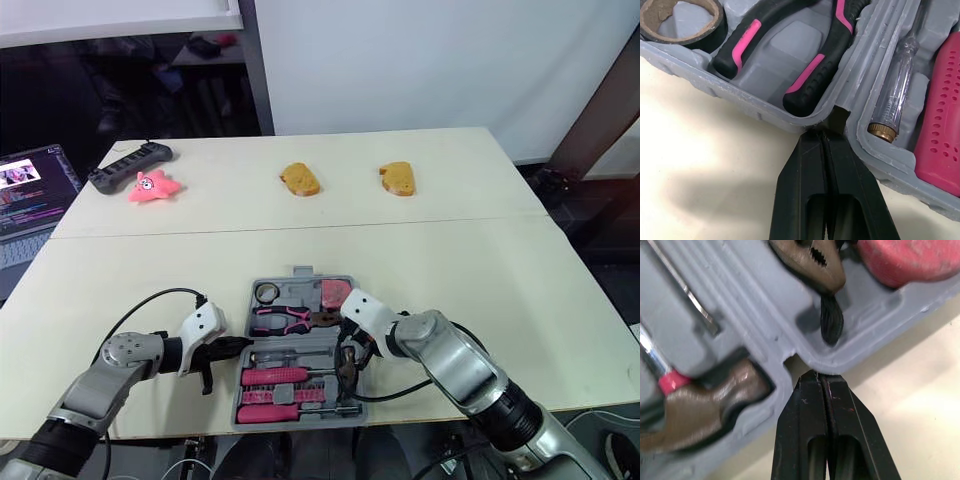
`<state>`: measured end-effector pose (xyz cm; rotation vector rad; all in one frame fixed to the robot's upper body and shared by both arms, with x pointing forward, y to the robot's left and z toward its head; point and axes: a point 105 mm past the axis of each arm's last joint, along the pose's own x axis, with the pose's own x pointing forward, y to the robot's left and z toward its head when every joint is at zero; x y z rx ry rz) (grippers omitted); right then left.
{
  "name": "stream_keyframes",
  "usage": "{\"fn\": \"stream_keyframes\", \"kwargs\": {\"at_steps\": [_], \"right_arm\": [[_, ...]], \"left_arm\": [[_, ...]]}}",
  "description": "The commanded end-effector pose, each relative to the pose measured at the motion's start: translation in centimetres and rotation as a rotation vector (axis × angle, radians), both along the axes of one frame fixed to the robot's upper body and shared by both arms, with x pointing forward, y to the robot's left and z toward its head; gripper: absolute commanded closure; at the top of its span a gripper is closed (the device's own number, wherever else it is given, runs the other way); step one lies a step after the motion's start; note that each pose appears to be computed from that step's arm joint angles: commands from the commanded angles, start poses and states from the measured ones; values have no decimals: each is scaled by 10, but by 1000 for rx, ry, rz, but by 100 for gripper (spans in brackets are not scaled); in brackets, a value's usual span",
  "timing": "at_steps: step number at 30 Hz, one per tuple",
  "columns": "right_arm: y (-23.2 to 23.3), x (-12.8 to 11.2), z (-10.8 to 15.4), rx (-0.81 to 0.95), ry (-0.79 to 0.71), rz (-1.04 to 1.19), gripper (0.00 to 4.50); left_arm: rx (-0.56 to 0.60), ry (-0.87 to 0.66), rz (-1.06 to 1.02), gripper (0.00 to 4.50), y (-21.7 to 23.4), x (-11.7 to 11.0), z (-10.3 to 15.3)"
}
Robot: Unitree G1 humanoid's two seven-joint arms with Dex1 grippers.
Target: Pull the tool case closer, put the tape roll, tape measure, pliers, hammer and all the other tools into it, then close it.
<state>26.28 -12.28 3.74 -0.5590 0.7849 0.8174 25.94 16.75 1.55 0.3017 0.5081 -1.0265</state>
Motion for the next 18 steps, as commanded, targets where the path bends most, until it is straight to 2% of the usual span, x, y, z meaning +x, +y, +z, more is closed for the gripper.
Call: {"fn": "stream_keyframes", "kwargs": {"at_steps": [1,5,7,8,10,13,15,18], "right_arm": [[-20,2,20,47,-68,-31,450],[-31,-4,33,91,-120,-3,450],[-33,-5,38,119,-132,-13,450],[-36,-5,42,136,-143,-28,450],[-39,-6,47,156,-145,-46,450],[-38,-9,49,179,-139,-44,450],[-34,-8,51,197,-139,-46,450],[-30,-7,52,223,-134,-51,450]], "left_arm": [[18,17,109,444,38,1,14],[24,-86,106,444,52,4,41],[-11,-220,58,444,48,3,59],[-125,-287,-17,444,37,-9,74],[-209,-345,-128,444,27,-32,85],[-240,-250,-192,444,19,-53,70],[-277,-205,-233,444,7,-59,63],[-292,-218,-302,444,-8,-60,62]]}}
